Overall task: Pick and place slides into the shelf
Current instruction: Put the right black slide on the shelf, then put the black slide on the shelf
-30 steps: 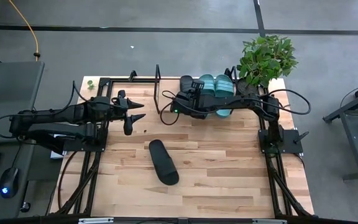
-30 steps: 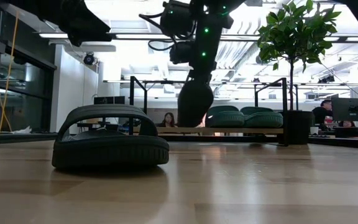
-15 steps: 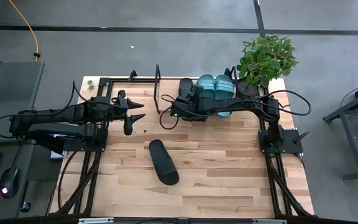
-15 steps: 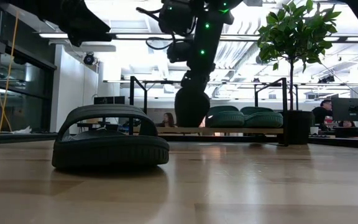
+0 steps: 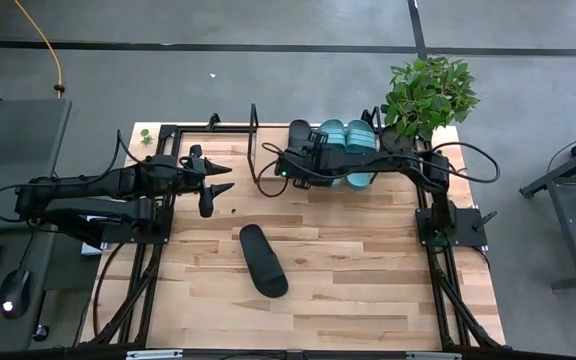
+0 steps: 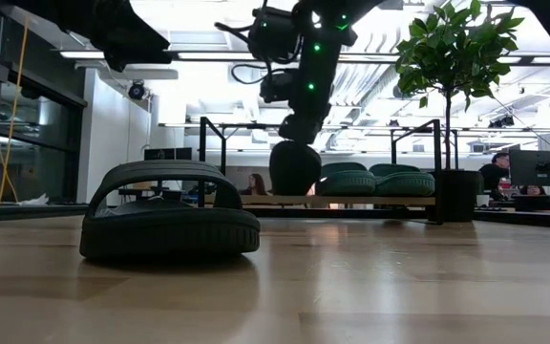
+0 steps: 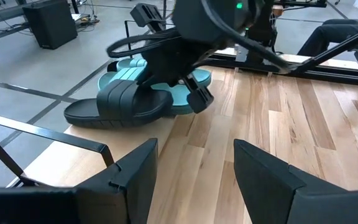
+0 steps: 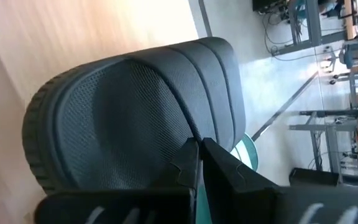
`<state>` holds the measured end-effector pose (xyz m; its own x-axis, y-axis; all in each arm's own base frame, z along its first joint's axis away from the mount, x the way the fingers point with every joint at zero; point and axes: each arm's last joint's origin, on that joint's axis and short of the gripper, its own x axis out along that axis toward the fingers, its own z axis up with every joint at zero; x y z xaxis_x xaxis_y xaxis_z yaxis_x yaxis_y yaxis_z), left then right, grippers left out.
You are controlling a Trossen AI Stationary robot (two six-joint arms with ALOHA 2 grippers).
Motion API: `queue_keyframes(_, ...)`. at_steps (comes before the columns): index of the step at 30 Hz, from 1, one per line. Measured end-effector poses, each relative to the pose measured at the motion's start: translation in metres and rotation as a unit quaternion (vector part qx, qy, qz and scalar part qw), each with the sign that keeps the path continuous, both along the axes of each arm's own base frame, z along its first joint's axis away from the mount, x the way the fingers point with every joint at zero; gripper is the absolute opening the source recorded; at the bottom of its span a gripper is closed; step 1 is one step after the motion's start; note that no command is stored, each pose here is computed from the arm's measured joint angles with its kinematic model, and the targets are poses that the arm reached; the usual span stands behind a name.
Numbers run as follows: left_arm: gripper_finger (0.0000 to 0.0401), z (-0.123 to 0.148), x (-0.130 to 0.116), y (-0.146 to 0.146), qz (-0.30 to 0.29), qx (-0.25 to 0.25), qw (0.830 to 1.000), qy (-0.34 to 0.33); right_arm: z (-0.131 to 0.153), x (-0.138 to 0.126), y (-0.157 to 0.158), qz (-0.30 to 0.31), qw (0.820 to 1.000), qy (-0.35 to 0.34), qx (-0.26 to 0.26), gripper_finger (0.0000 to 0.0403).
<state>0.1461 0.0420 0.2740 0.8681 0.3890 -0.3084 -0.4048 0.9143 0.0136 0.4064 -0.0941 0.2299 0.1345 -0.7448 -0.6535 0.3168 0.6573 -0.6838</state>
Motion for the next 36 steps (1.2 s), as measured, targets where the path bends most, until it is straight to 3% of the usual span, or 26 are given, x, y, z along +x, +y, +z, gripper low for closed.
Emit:
queue_keyframes(14,0.0193,0.0,0.0,0.0,0.0,0.0,1.0,0.0,-0.0037,-0.002,-0.0067,0.01,0.997,-0.014,0.08,0.0005)
queue_keyframes(27,0.0193,0.0,0.0,0.0,0.0,0.0,1.0,0.0,-0.0039,-0.0019,-0.0063,0.018,0.996,-0.01,0.084,0.0145)
queue_keyframes(36,0.0193,-0.0001,0.0,0.0,0.0,0.0,1.0,0.0,-0.0037,-0.0001,0.0011,0.017,0.996,-0.017,0.082,0.0168)
